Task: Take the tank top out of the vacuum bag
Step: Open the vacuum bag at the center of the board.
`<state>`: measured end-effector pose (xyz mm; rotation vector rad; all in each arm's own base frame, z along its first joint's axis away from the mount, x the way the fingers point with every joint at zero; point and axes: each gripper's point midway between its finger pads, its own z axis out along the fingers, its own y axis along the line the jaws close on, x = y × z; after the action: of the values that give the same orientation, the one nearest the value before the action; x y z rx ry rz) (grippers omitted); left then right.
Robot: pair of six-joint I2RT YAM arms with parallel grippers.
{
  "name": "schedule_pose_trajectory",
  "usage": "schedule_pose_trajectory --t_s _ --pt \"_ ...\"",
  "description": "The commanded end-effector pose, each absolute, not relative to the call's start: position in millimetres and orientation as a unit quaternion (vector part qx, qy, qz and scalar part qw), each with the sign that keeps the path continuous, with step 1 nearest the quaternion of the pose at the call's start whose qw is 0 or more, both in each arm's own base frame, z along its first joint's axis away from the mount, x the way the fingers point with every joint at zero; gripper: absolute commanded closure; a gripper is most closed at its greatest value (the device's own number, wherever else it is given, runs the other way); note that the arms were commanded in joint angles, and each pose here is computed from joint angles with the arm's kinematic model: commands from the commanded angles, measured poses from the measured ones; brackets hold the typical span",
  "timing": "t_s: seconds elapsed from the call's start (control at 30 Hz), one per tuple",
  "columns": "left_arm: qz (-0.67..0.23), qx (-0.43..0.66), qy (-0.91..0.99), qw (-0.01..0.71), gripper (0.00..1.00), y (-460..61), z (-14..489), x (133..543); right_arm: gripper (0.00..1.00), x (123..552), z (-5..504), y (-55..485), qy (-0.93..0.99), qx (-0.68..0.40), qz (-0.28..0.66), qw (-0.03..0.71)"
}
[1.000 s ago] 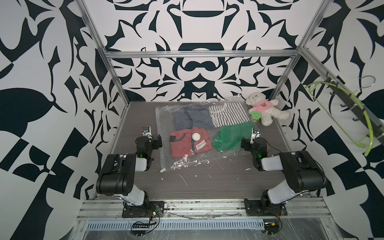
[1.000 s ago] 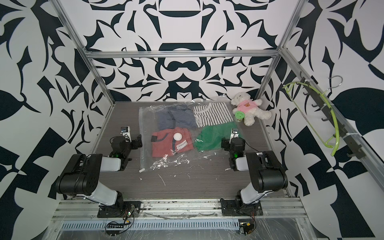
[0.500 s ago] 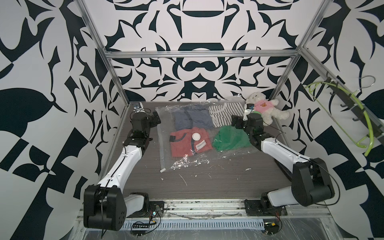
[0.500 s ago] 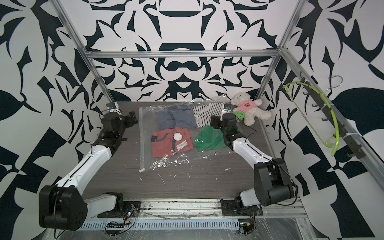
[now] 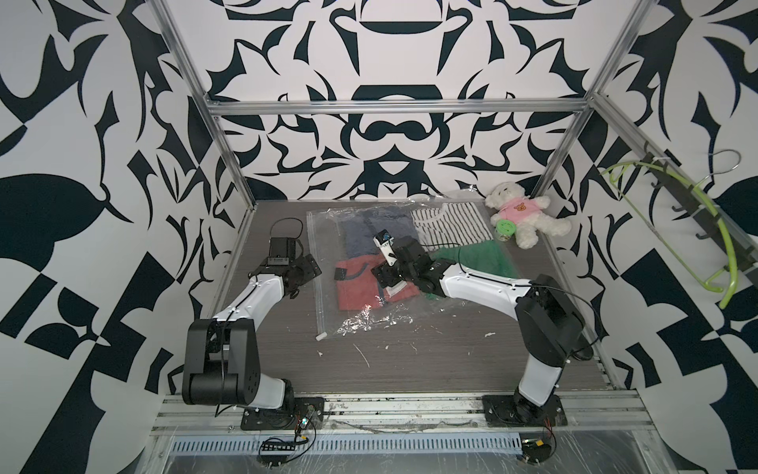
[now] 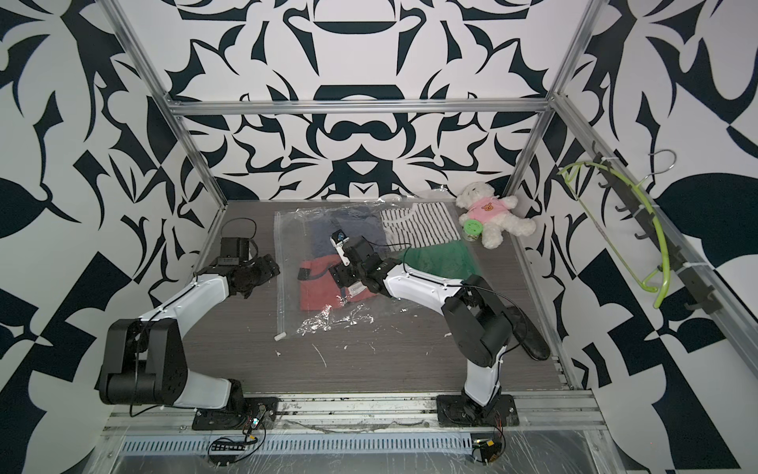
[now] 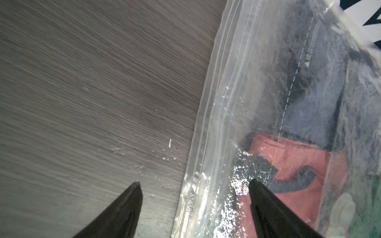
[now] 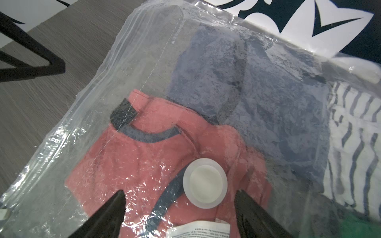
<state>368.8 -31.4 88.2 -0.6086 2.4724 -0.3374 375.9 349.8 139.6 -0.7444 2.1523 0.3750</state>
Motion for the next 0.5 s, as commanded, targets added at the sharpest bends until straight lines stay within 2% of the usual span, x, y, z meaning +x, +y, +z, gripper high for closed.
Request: schedule_pose_trajectory --t_s 0.0,0.1,0.2,0.33,0.43,0.47 --pt "-0.149 -0.202 0.926 0.280 0.16 -46 83 374 0.15 397 176 348 0.841 -0.274 0.129 0.448" --pt "-0.144 -0.194 0.929 0.281 0.22 -48 76 376 0.15 399 178 350 0.843 -0.269 0.132 0.447" --pt "-0.164 -0.186 0.927 0.282 0.23 -55 72 381 0.14 400 182 347 0.843 -0.256 0.131 0.454" --pt "-0.174 -0.177 0.928 0.279 0.30 -61 65 390 0.12 402 190 339 0.842 -0.231 0.129 0.471" --pt "-0.182 -0.175 0.927 0.278 0.36 -65 60 395 0.12 401 194 336 0.841 -0.223 0.128 0.475" --pt "-0.188 -0.173 0.927 0.276 0.43 -67 58 396 0.12 401 195 334 0.841 -0.219 0.125 0.478"
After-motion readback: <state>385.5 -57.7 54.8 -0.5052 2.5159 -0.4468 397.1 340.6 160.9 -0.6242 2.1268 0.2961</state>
